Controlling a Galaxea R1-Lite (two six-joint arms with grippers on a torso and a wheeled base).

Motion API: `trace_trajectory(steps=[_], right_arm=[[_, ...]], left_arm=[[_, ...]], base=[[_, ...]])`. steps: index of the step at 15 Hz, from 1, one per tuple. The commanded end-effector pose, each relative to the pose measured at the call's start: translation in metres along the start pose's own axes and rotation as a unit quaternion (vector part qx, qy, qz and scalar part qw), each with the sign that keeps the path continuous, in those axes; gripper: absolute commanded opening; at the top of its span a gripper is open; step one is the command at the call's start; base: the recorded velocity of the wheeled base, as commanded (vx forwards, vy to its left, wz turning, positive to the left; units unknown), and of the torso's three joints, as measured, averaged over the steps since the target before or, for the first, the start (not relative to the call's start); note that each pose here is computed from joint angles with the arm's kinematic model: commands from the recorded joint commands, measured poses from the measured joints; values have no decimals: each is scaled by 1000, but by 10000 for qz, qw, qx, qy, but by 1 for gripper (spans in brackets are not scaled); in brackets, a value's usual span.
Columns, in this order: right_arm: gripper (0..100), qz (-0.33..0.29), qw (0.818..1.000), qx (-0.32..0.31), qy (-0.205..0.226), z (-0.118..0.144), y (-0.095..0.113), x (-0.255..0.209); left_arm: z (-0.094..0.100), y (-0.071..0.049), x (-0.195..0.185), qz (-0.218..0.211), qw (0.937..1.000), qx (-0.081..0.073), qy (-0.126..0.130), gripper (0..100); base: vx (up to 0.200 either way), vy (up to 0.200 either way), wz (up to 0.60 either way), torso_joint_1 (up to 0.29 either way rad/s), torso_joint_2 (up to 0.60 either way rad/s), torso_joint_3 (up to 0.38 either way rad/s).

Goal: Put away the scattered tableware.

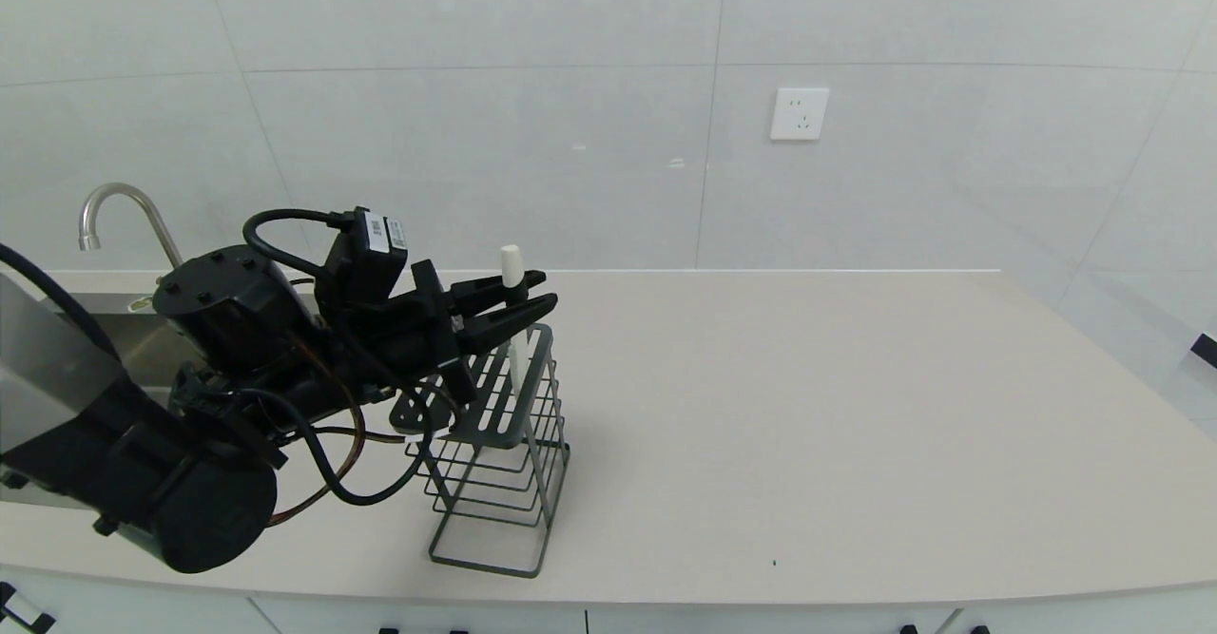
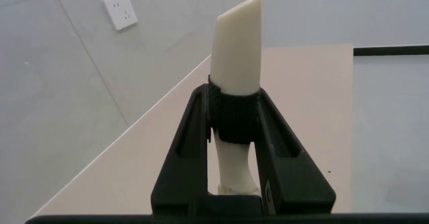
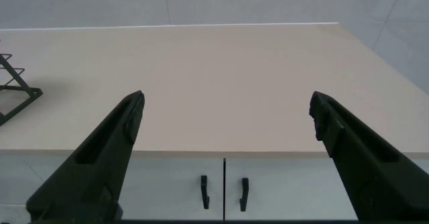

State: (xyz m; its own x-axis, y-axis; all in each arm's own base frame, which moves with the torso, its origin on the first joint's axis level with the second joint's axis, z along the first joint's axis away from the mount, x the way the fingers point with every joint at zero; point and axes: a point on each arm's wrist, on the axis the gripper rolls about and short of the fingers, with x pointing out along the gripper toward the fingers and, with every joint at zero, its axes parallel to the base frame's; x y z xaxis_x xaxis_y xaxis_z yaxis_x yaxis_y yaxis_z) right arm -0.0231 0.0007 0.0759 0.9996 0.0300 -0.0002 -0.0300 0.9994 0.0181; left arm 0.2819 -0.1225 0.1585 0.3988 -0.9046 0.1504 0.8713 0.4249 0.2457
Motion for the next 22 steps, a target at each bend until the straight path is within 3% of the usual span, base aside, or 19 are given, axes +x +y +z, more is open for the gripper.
trace_trajectory(steps=[1, 11, 12, 15, 18, 20, 22], right_arm=[[100, 3, 10000, 2, 7, 0, 0, 0], [100, 3, 10000, 2, 7, 0, 0, 0], [100, 3, 10000, 2, 7, 0, 0, 0], [100, 3, 10000, 2, 7, 0, 0, 0], [100, 3, 10000, 2, 7, 0, 0, 0], [100, 3, 10000, 2, 7, 0, 0, 0], [100, 3, 10000, 2, 7, 0, 0, 0]], left_arm=[[-4, 1, 1, -6, 10000, -42, 43, 0], [-15, 0, -1, 12, 9997, -164, 173, 0], [-17, -2, -3, -1, 9995, -213, 220, 100], [-18, -2, -3, -1, 9994, -247, 231, 100], [-9, -2, -4, 19, 9999, -118, 98, 100], [19, -4, -12, 83, 9997, 168, -182, 100], [64, -18, -32, 165, 9962, 604, -598, 100]], base=[[0, 0, 0, 0, 0, 0], [0, 0, 0, 0, 0, 0], [0, 0, 0, 0, 0, 0], [0, 0, 0, 0, 0, 0], [0, 0, 0, 0, 0, 0], [0, 0, 0, 0, 0, 0], [0, 0, 0, 0, 0, 0]])
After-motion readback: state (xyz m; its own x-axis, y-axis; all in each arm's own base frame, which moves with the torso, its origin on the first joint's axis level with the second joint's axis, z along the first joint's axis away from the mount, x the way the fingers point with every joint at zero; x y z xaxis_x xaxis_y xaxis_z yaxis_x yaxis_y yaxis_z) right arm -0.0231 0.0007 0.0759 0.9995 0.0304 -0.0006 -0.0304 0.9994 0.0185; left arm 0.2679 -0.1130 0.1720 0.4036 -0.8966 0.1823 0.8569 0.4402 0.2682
